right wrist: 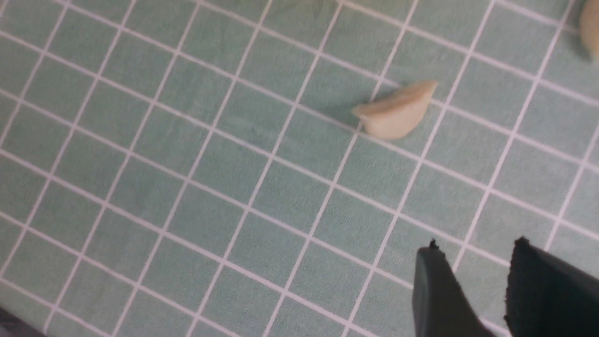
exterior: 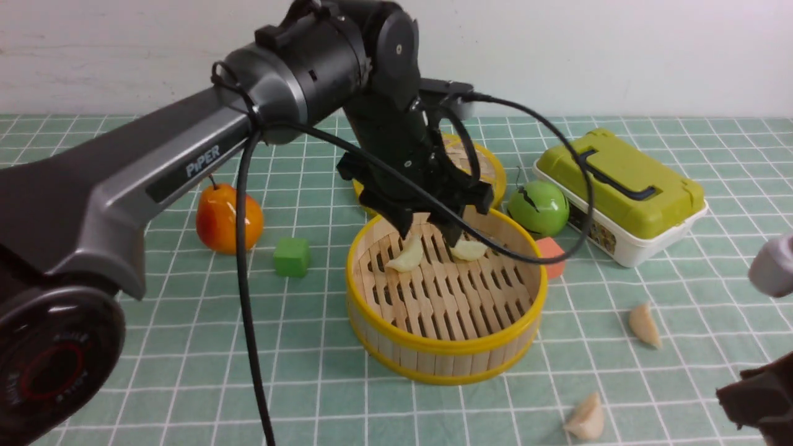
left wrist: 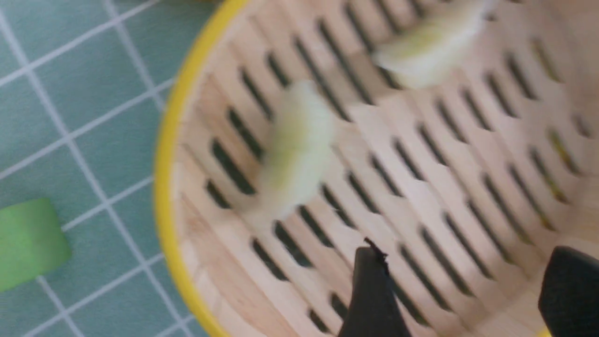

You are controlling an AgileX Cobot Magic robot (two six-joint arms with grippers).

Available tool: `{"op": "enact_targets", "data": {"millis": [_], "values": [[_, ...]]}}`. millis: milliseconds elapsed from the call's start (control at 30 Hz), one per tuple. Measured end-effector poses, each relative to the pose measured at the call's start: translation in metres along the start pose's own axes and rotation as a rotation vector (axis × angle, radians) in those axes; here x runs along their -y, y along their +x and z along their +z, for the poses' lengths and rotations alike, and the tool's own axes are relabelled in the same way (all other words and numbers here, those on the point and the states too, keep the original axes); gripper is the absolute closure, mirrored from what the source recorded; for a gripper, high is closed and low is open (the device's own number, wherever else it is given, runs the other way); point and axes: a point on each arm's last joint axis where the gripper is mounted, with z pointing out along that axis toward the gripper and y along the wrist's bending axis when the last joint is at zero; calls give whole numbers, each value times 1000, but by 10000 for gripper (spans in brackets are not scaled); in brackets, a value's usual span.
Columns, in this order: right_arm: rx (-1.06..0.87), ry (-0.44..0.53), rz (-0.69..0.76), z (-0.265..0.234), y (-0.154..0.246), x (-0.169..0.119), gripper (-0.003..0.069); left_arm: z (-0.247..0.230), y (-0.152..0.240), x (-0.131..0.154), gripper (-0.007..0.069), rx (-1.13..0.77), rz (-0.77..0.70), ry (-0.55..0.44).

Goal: Put the dumplings into the steamer on the table with the blue tablecloth.
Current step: 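Reach for and grasp a dumpling lying on the table beside the steamer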

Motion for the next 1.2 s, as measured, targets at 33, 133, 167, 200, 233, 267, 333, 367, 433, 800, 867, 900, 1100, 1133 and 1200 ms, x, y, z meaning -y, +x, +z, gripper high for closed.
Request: {"op": "enact_targets", "data": {"millis": [33,133,167,200,233,267,333,367,433,800,867,900,1100,1133,1200], "values": [[56,19,-3,-14,0,-1,419,-11,4,20,183,-7,54,35],[112,44,17,-29,1,-2,418,-12,10,45,193,-26,110,65],[118,51,30,-34,3,-2,418,-11,14,57,200,-36,135,76],[107,59,40,-35,5,-1,417,-11,16,65,207,-41,150,80],[92,63,45,-35,6,-1,417,-10,17,69,220,-44,158,82],[75,67,50,-35,8,0,417,-10,19,75,238,-46,164,82],[44,70,56,-32,9,0,417,-14,20,81,276,-38,170,76],[34,70,57,-30,8,1,417,-18,21,82,307,-30,169,71],[3,70,65,-22,5,2,417,-35,21,82,382,4,155,62],[-175,38,151,65,-24,16,349,-157,71,63,639,167,151,2],[-192,30,178,85,-28,18,300,-162,91,57,639,139,150,-4],[-206,29,188,94,-28,20,274,-166,98,55,639,139,150,-4],[-262,8,303,153,-28,27,96,-171,155,40,639,69,131,-12],[-271,5,329,164,-27,28,71,-170,167,36,639,67,124,-13],[-290,5,367,181,-24,31,51,-175,183,32,639,99,119,-5]]}}
